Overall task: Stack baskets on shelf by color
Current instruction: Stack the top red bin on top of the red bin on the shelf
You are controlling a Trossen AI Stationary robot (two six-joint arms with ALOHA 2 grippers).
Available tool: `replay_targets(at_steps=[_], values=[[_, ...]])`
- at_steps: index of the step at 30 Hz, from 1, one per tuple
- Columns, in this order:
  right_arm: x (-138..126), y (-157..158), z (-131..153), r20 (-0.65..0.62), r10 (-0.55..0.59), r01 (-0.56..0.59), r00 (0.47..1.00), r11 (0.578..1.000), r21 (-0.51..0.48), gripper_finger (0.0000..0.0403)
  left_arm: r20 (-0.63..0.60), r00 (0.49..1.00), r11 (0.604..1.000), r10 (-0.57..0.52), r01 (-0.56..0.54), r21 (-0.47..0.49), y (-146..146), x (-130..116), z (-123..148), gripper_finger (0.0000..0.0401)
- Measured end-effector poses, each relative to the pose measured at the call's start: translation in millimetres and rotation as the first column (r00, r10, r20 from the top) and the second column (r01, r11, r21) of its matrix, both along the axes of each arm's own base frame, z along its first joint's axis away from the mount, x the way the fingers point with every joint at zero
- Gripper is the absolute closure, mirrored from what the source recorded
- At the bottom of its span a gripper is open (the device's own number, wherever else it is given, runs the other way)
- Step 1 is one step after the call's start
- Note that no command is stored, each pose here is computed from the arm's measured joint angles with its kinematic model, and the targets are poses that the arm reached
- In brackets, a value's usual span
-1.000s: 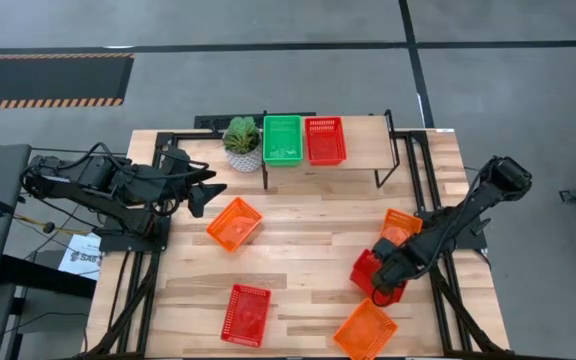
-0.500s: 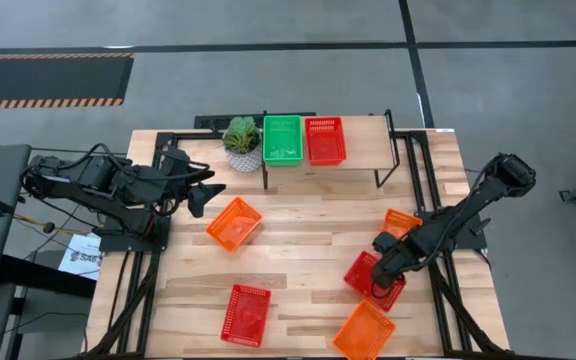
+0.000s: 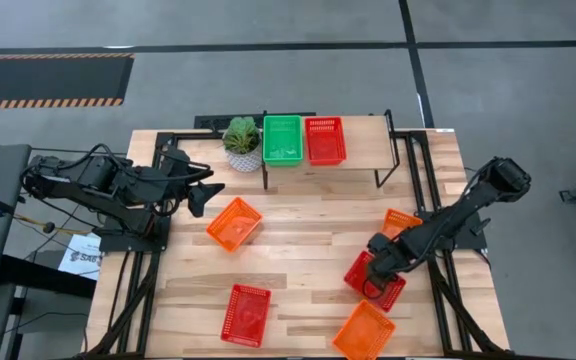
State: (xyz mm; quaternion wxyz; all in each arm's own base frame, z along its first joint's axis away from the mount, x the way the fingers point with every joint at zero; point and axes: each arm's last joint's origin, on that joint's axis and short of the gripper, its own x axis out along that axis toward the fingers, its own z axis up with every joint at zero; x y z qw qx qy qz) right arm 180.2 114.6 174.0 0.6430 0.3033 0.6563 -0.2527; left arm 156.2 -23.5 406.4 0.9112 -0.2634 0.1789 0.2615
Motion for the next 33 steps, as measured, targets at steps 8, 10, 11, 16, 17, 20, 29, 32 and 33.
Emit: replay_targets(at_steps=[8,10,11,16,17,20,29,32,33], values=[[5,-13,3,0.001,-0.003,0.003,1.0,1.0,-0.003,0.0387,0.001,1.0,1.0,0.007,-0.007,0.005,0,0,0,0.0127],[7,-18,3,-0.003,-0.018,0.018,1.0,1.0,-0.005,0.0384,0.001,1.0,1.0,0.007,-0.007,0.005,0,0,0,0.0127],[8,-21,3,-0.002,-0.028,0.028,1.0,1.0,-0.005,0.0381,0.001,1.0,1.0,0.008,-0.008,0.005,0,0,0,0.0127],[24,-39,13,0.035,-0.068,0.068,0.997,0.998,0.007,0.0394,0.001,1.0,1.0,0.008,-0.008,0.005,0,0,0,0.0127],[28,-43,17,0.051,-0.079,0.079,0.996,0.997,0.013,0.0394,0.001,1.0,1.0,0.008,-0.008,0.005,0,0,0,0.0127],[41,-53,32,0.105,-0.109,0.106,0.989,0.994,0.031,0.039,0.002,1.0,1.0,0.008,-0.008,0.004,0,0,0,0.0127],[72,-84,119,0.363,-0.175,0.143,0.915,0.983,0.114,0.0394,0.001,1.0,1.0,0.007,-0.007,0.004,0,0,0,0.0127],[71,-101,159,0.473,-0.2,0.167,0.858,0.98,0.111,0.0398,0.002,1.0,1.0,0.008,-0.008,0.004,0,0,0,0.0127],[69,-108,171,0.505,-0.214,0.188,0.836,0.977,0.103,0.0399,0.001,1.0,1.0,0.008,-0.008,0.004,0,0,0,0.0127]])
